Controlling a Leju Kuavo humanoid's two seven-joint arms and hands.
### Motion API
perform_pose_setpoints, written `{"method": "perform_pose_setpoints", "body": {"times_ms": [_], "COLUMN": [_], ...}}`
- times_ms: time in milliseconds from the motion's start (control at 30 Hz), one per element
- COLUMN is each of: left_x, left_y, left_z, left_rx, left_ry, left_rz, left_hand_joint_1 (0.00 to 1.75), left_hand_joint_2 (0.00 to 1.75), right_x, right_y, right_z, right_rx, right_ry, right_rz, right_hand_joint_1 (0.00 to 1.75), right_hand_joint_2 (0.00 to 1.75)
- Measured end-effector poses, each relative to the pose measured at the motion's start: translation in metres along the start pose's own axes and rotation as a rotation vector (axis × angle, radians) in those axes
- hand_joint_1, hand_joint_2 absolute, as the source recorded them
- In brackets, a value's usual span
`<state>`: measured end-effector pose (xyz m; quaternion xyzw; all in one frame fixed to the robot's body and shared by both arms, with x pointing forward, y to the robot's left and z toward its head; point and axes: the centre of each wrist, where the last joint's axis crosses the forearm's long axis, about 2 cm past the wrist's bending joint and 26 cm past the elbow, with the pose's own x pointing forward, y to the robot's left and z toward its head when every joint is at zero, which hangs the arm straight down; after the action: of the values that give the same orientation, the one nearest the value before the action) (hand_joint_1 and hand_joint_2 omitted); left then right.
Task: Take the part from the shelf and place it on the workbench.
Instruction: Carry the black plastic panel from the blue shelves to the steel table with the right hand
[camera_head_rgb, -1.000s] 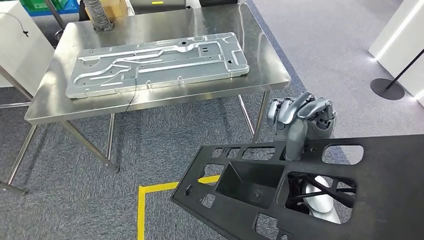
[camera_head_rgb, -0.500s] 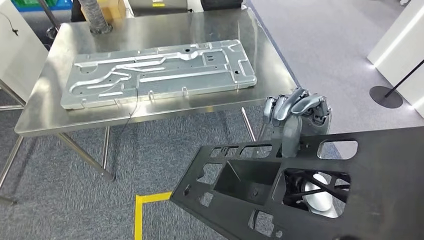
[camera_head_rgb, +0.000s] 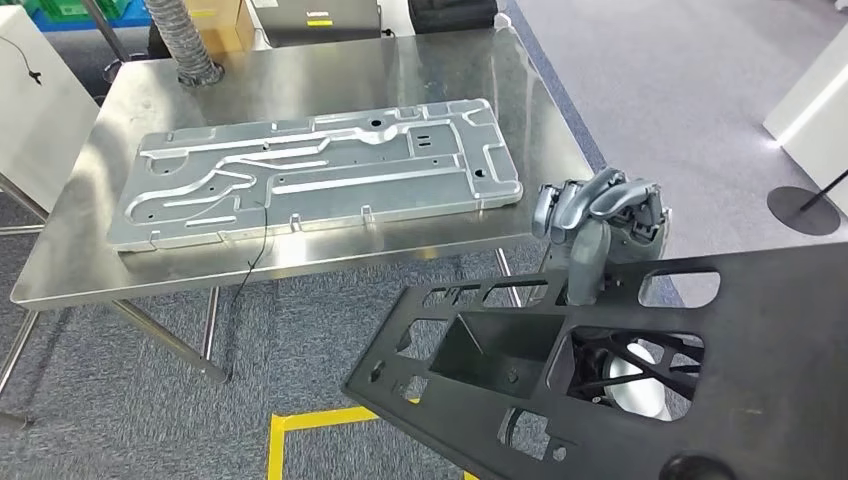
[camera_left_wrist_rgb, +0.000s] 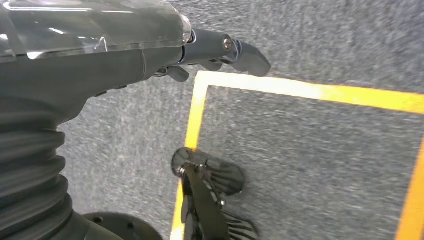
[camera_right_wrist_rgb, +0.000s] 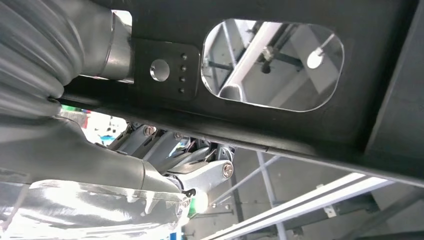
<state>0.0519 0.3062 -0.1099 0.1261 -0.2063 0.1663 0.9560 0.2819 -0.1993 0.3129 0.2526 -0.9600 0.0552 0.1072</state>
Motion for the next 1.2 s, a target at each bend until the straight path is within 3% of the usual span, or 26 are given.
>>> {"method": "perform_pose_setpoints", "body": {"times_ms": [300,567,700,1200], "left_x": [-0.007,-0.004,-0.005,-0.004], "left_y": [0.004,0.003,0.004,0.003], "left_z": [0.002,0.001,0.001,0.001], "left_rx": [0.005,0.005,0.005,0.001], "left_ry": [0.015,0.001,0.002,-0.002], "left_rz": [-0.013,-0.007,-0.002,-0.009], "left_hand_joint_1": [0.0,0.0,0.0,0.0], "left_hand_joint_2": [1.75,1.75,1.75,1.75], "right_x": [0.0,0.019,0.028,0.027], "right_y": [-0.002,-0.011,-0.015,-0.032], "right_z": [-0.007,-0.08,-0.103,-0.104], "right_rx": [0.016,0.104,0.117,0.078], "right_ry": [-0.03,-0.168,-0.21,-0.223], "right_rz": [0.004,0.106,0.137,0.163], "right_hand_joint_1": [1.75,1.75,1.75,1.75], "right_hand_joint_2": [1.75,1.75,1.75,1.75]}}
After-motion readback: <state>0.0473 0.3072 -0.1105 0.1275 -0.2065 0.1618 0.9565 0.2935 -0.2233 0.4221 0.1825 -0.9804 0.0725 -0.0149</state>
